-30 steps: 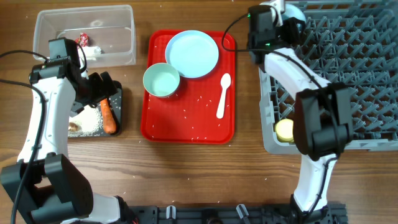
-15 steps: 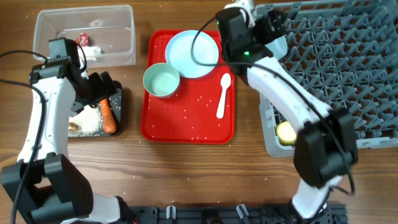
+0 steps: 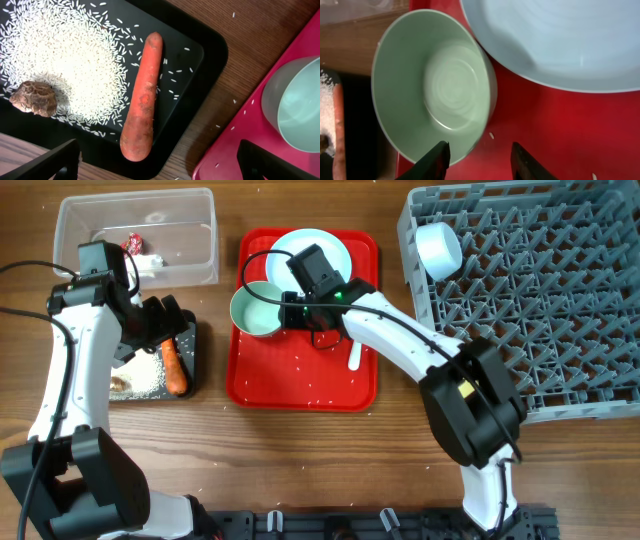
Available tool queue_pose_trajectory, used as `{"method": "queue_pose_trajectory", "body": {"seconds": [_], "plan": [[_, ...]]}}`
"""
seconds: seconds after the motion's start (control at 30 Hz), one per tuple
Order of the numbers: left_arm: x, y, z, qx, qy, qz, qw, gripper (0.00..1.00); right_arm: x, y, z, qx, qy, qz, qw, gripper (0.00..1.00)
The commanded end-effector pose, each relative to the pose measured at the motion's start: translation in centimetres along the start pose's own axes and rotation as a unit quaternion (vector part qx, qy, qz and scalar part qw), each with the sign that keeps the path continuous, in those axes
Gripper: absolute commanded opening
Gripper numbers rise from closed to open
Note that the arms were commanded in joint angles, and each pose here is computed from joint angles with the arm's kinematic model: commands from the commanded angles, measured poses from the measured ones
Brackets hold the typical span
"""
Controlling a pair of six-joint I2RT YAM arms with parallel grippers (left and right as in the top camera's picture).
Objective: Sort waste into correct bins and load items into the dishwasher rack
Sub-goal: 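Grasp the green bowl with the right gripper, then place the green bowl upside down in the rack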
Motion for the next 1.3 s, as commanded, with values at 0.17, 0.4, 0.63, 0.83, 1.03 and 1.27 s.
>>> {"method": "queue_pose_trajectory", "body": {"seconds": [0.17, 0.4, 0.63, 0.83, 1.03, 1.27], "plan": [[-0.4, -0.2, -0.5, 0.002, -0.011, 0.004, 1.000, 1.00, 1.0, -1.2, 3.1, 0.005, 0.015, 0.046, 0.999, 0.17], [-0.4, -0.2, -0.5, 0.002, -0.011, 0.004, 1.000, 1.00, -0.8, -0.8, -3.2, 0.011, -0.008, -0.006, 1.000, 0.04], [-0.4, -0.2, -0.5, 0.002, -0.011, 0.004, 1.000, 1.00, -4.5, -9.2, -25.5, 0.315, -0.198, -0.034, 0.928, 0.04], [-0.4, -0.2, -0.5, 0.002, -0.011, 0.004, 1.000, 1.00, -2.0, -18.3, -36.6, 0.695, -0.159, -0.021, 0.701, 0.04], [-0.4, -0.2, -0.5, 0.002, -0.011, 0.004, 1.000, 1.00, -0.9, -21.6, -31.3, 0.719, -0.026, -0.088, 0.689, 0.04], [-0.4, -0.2, -0.5, 0.002, -0.011, 0.004, 1.000, 1.00, 2.0, -23.9, -26.4, 0.713, 0.073, -0.139, 0.683, 0.04]]}}
Point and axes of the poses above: each gripper's point midway between its finger pads, its own z axis out along the fingers, its own y axis along the line the jaws close on, x = y × z, the point moved 4 cm from there along -z, back along the fingers, and after that the axes turned 8 degrees about -z, right-handed, at the moved point
